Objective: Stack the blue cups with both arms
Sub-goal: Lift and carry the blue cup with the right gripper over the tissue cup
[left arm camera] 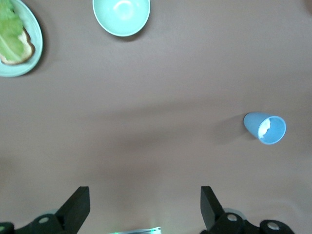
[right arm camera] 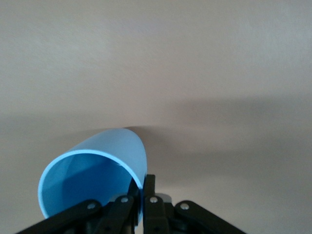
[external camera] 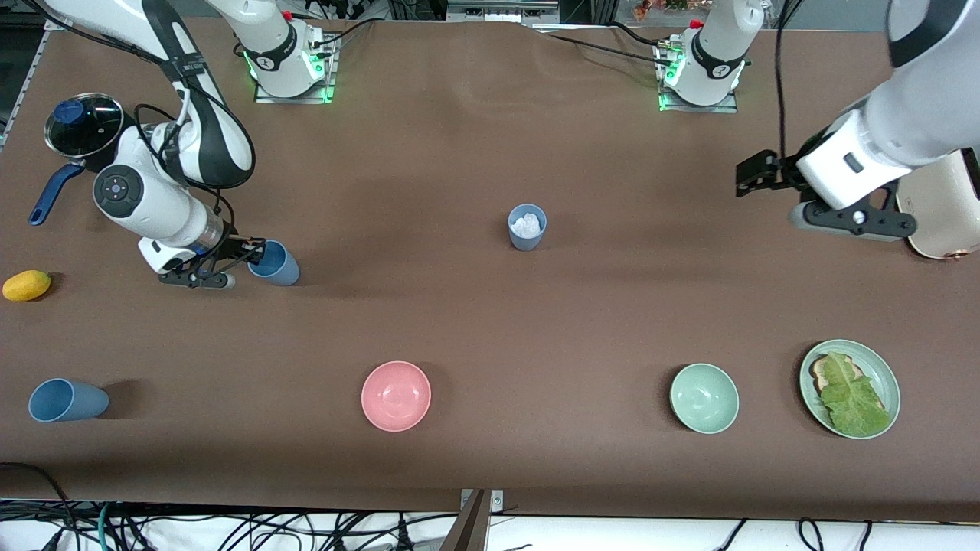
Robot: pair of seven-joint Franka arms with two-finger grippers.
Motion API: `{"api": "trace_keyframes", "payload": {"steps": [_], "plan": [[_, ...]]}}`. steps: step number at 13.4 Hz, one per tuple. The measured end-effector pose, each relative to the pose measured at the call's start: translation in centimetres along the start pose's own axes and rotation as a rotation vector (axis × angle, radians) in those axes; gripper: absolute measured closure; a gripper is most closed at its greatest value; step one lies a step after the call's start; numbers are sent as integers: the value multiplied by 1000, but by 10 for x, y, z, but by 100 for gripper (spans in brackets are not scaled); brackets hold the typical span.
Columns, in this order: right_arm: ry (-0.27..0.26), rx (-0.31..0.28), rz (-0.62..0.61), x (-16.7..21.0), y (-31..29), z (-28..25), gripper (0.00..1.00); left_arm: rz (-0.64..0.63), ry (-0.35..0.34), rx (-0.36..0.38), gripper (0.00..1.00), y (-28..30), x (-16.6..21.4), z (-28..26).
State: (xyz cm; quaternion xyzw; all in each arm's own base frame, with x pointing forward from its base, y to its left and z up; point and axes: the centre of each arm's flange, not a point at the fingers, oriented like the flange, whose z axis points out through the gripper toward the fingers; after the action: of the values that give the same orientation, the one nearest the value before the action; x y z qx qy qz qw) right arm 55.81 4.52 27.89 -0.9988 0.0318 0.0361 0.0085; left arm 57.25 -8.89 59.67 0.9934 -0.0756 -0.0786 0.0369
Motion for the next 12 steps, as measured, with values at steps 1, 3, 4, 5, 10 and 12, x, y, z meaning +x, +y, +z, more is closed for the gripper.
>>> {"api": "trace_keyframes", "payload": {"steps": [1,3,4,5,10,12], "plan": [[-8,0,-4,5,-13,-14,96,16,7,-3,0,-18,-5,-4],[-4,1,0,14,-57,-48,96,5,-3,-6,0,-43,-20,-3],[5,3,6,14,-88,-65,96,-5,0,-5,0,-50,-28,1],[16,5,14,11,-122,-80,96,-9,26,-1,0,-52,-34,2],[63,38,52,-25,-277,-123,96,-4,66,9,0,-47,-47,3],[77,60,73,-38,-324,-128,96,-9,70,8,0,-50,-45,4]]}}
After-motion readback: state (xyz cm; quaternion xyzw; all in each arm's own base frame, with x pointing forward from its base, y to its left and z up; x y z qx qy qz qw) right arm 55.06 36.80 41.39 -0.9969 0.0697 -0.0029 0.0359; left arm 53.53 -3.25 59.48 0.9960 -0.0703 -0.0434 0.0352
